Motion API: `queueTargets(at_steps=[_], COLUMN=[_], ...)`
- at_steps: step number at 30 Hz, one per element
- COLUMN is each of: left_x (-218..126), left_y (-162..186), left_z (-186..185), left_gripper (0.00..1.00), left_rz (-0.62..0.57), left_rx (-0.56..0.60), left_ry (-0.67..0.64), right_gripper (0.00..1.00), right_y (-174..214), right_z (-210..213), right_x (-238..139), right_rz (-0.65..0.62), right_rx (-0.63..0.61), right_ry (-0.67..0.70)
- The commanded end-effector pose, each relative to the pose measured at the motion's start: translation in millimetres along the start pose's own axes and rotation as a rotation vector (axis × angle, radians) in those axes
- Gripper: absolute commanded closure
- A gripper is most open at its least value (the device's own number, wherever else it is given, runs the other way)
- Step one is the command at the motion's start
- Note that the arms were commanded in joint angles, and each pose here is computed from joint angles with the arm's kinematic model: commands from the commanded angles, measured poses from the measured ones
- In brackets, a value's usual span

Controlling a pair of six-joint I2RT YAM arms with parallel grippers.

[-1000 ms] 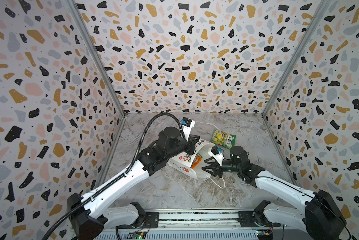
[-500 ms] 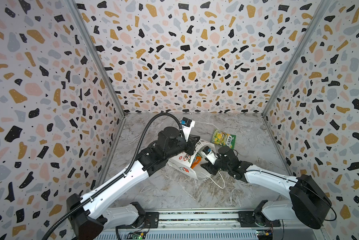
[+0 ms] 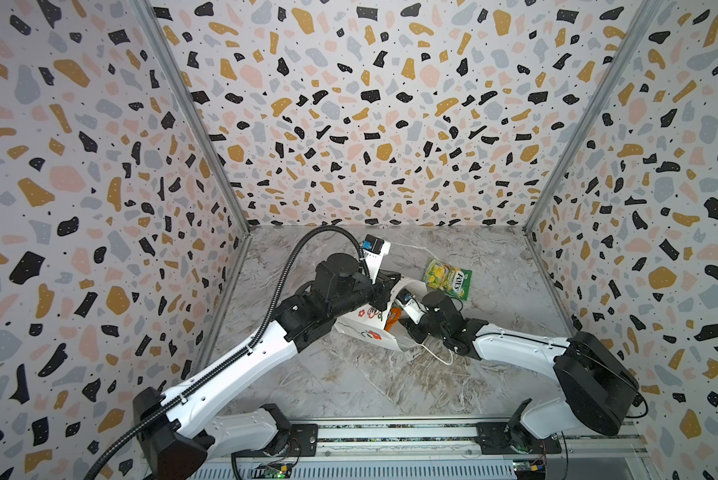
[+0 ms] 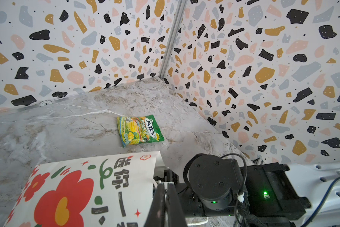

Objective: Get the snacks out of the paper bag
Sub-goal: 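Reach the right gripper into the bag and grip the green Savoria packet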

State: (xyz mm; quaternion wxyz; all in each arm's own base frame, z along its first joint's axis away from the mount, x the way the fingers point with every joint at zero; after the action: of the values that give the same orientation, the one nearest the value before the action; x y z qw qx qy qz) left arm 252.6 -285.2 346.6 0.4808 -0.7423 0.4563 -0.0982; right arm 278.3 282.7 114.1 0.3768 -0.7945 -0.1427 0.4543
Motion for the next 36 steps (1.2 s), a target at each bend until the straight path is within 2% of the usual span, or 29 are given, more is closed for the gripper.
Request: queueTargets(at_steps=[1, 7, 13, 16, 21, 29, 32, 36], left_x=[-10, -10, -8, -7, -7, -8, -9, -10], left_y=[-23, -21, -19, -17, -16, -15, -14, -15], left_z=[-19, -19, -20, -20, -22, -23, -24, -25], left_gripper=[1.0, 1.0, 1.0, 1.0, 1.0, 1.0, 1.0, 1.0], left_rz=[-0.071, -0.062, -0.049, -0.037, -0.031, -0.023, -0.021, -0.023], left_rx=[0.012, 0.016, 0.018, 0.018, 0.018, 0.02, 0.019, 0.022], left_ry=[0.058, 0.056, 0.068, 0.072, 0.08, 0.081, 0.083, 0.086], right_gripper=[0.6, 0.59, 0.61, 0.66, 0.71, 0.72, 0.76, 0.77], right_y=[-18, -28, -31, -33, -36, -36, -36, -36], right_z=[-7, 6, -17, -26, -29, -33, -35, -37], right_x=[-1, -6, -1, 4, 12, 24, 28, 35], right_rz=[-0.03, -0.069, -0.034, -0.014, -0.011, -0.006, -0.005, -0.006], right_rx=[-0.042, -0.082, -0.034, -0.012, -0.009, -0.019, -0.021, -0.031], right_ry=[0.047, -0.041, 0.081, 0.128, 0.132, 0.118, 0.122, 0.134])
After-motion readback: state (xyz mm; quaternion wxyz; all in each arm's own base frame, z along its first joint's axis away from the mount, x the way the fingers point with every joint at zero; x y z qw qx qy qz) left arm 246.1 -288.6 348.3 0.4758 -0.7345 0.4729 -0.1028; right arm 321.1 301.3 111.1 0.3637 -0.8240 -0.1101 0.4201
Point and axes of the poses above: each gripper's point midway between its finger pads, its own x axis out along the fingers, its own z axis along the line the jaws close on, y = z × x, the point moved 2 cm from there along -x, back along the fingers, and after that the axes turned 13 degrees about -x, right-handed, at the moved point
